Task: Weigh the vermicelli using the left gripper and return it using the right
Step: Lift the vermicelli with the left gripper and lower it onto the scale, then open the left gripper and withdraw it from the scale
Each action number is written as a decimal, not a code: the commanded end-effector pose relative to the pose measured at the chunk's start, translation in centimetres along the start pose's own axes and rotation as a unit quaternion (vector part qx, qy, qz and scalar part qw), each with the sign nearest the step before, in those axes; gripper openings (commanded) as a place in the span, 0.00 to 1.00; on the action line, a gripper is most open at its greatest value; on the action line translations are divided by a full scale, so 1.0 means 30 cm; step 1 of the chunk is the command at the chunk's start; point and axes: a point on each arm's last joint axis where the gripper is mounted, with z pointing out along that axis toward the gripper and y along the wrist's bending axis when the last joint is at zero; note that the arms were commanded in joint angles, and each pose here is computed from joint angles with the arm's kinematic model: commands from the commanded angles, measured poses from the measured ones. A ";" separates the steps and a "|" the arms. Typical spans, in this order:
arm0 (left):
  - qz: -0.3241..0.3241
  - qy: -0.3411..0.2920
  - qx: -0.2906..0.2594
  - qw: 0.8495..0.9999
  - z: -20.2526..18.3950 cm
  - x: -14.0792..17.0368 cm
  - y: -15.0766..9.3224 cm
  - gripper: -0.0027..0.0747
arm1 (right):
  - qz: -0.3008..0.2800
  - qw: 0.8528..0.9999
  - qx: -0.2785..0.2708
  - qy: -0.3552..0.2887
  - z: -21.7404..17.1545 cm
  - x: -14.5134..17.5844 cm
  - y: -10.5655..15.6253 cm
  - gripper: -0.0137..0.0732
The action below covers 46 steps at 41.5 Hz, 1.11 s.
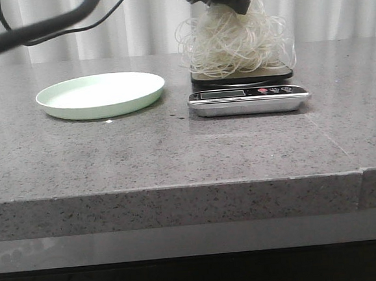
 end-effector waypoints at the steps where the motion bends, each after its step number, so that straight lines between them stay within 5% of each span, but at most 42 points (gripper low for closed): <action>1: -0.003 -0.088 -0.006 0.996 -0.113 -0.138 -0.004 0.59 | -0.002 0.999 0.004 -0.044 -0.009 -0.046 -0.003 0.74; 13: 0.014 -0.109 -0.009 0.994 -0.287 -0.229 -0.006 0.63 | -0.002 0.999 0.004 -0.044 -0.009 -0.046 -0.003 0.74; 28: 0.048 -0.130 -0.027 0.990 -0.736 -0.346 -0.004 0.63 | -0.002 0.999 0.004 -0.044 -0.009 -0.046 -0.003 0.74; 46: 0.010 -0.045 -0.034 0.998 -1.047 -0.177 -0.022 0.63 | -0.002 0.999 0.004 -0.044 -0.009 -0.046 -0.003 0.74</action>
